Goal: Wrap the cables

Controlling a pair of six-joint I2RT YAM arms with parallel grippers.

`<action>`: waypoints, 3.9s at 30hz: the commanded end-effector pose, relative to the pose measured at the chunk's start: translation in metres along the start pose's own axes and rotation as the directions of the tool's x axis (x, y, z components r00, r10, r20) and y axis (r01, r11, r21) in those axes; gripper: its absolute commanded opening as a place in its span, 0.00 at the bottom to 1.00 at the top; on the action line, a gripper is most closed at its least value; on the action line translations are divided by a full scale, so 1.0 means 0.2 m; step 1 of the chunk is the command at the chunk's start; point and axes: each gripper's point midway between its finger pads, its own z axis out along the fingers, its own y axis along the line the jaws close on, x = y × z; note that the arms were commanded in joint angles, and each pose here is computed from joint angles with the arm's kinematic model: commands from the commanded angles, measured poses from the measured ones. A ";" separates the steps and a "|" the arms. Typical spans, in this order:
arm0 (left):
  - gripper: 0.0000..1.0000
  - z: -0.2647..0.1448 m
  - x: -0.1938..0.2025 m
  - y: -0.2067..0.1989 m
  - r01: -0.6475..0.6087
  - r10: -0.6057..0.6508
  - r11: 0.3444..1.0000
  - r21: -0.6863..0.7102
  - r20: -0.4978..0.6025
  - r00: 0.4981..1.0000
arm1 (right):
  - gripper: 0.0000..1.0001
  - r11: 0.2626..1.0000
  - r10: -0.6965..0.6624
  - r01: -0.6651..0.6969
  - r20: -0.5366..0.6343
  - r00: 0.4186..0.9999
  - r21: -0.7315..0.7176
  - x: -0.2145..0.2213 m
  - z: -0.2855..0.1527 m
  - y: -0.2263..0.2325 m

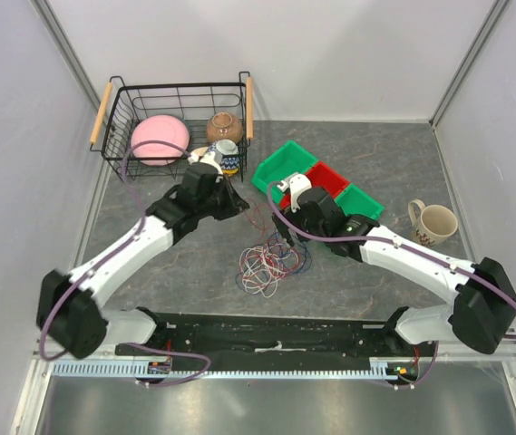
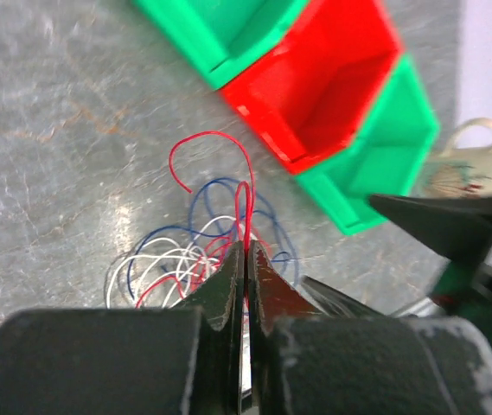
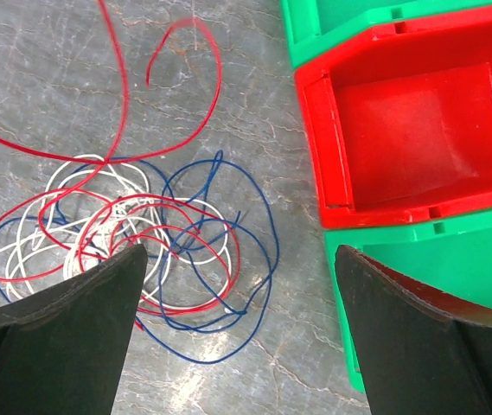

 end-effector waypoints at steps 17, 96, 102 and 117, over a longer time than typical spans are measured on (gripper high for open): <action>0.02 -1.27 -0.63 -0.04 -0.103 0.089 0.994 -0.027 0.743 0.664 | 0.95 0.966 0.007 0.007 0.053 0.999 -0.257 -0.08 0.12 0.26; 0.02 -1.82 -0.64 0.47 0.400 0.014 0.897 -0.186 0.918 0.396 | 0.00 0.783 -0.224 -0.381 0.794 0.565 0.492 -1.51 -1.77 -0.70; 0.02 -1.89 -0.75 0.32 0.298 0.048 0.939 -0.172 0.924 0.380 | 0.00 0.818 -0.218 -0.298 0.744 0.631 0.493 -1.52 -1.56 -0.61; 0.02 -1.27 -0.67 0.17 0.087 0.093 0.978 -0.189 0.772 0.629 | 0.00 0.911 -0.137 -0.162 0.648 0.749 0.380 -1.31 -0.81 -0.45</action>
